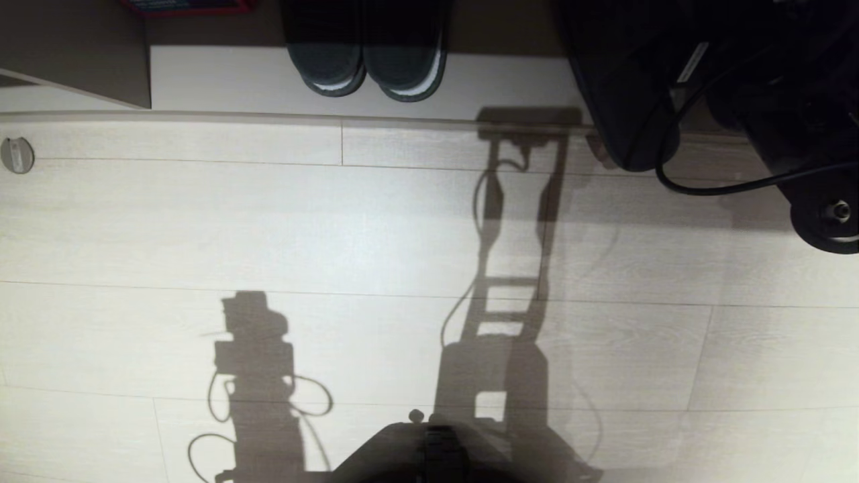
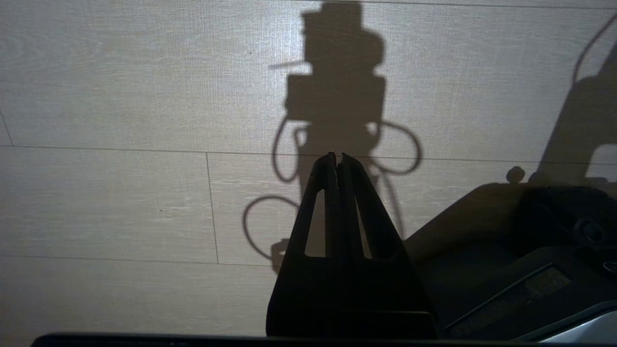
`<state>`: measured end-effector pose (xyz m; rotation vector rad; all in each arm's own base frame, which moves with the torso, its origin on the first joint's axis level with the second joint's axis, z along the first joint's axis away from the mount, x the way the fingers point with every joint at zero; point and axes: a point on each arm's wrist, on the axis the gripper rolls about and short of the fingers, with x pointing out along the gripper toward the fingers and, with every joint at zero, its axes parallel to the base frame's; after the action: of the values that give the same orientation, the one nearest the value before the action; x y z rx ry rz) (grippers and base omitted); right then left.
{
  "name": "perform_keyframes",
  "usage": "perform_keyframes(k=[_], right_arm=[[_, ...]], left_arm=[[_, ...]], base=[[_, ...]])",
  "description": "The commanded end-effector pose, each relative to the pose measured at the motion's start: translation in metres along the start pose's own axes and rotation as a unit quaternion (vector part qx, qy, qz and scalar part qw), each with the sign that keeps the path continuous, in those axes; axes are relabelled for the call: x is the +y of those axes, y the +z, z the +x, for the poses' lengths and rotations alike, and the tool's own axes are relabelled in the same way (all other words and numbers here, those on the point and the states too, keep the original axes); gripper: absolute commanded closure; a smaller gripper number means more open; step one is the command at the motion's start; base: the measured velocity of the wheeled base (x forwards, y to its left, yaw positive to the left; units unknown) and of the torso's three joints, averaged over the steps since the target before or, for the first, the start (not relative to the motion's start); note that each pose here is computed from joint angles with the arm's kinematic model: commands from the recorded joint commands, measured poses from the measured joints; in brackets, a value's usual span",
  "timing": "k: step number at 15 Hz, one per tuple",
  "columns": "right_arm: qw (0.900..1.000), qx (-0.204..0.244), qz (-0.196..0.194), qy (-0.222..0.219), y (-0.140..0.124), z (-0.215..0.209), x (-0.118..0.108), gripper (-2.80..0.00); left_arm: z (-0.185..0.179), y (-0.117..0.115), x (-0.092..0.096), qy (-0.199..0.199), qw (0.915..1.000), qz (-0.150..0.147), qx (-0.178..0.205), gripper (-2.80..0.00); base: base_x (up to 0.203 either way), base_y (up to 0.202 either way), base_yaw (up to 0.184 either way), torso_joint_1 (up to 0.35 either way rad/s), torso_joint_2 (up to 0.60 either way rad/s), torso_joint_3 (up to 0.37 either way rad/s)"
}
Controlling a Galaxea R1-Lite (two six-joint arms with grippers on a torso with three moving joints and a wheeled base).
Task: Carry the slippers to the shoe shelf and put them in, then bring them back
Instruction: Place the slippers into the shoe cabinet
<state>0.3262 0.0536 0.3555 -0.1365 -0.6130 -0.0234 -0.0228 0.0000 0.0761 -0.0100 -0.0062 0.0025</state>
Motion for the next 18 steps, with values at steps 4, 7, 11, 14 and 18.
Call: perform_keyframes(k=[4, 7, 11, 14, 18], right_arm=[[0.999, -0.032, 0.003, -0.015, -0.011, 0.019, 0.003, -2.8], [0.998, -0.047, 0.008, -0.029, -0.017, 0.026, 0.005, -2.8], [0.999, 0.008, 0.028, -0.019, -0.036, 0.017, 0.008, -2.8], [0.998, 0.025, 0.05, -0.012, -0.042, 0.015, 0.01, -2.8], [0.996, 0.051, 0.069, -0.004, -0.046, 0.008, 0.014, -2.8]], left_arm=[[0.0, 0.0, 0.0, 0.0, 1.0, 0.0, 0.0, 0.0], [0.0, 0.0, 0.0, 0.0, 1.0, 0.0, -0.001, 0.0], [0.0, 0.0, 0.0, 0.0, 1.0, 0.0, 0.0, 0.0], [0.0, 0.0, 0.0, 0.0, 1.0, 0.0, 0.0, 0.0], [0.0, 0.0, 0.0, 0.0, 1.0, 0.0, 0.0, 0.0]], base=[[0.0, 0.0, 0.0, 0.0, 0.0, 0.0], [0.0, 0.0, 0.0, 0.0, 0.0, 0.0], [0.0, 0.0, 0.0, 0.0, 0.0, 0.0], [0.0, 0.0, 0.0, 0.0, 0.0, 0.0], [0.0, 0.0, 0.0, 0.0, 0.0, 0.0]])
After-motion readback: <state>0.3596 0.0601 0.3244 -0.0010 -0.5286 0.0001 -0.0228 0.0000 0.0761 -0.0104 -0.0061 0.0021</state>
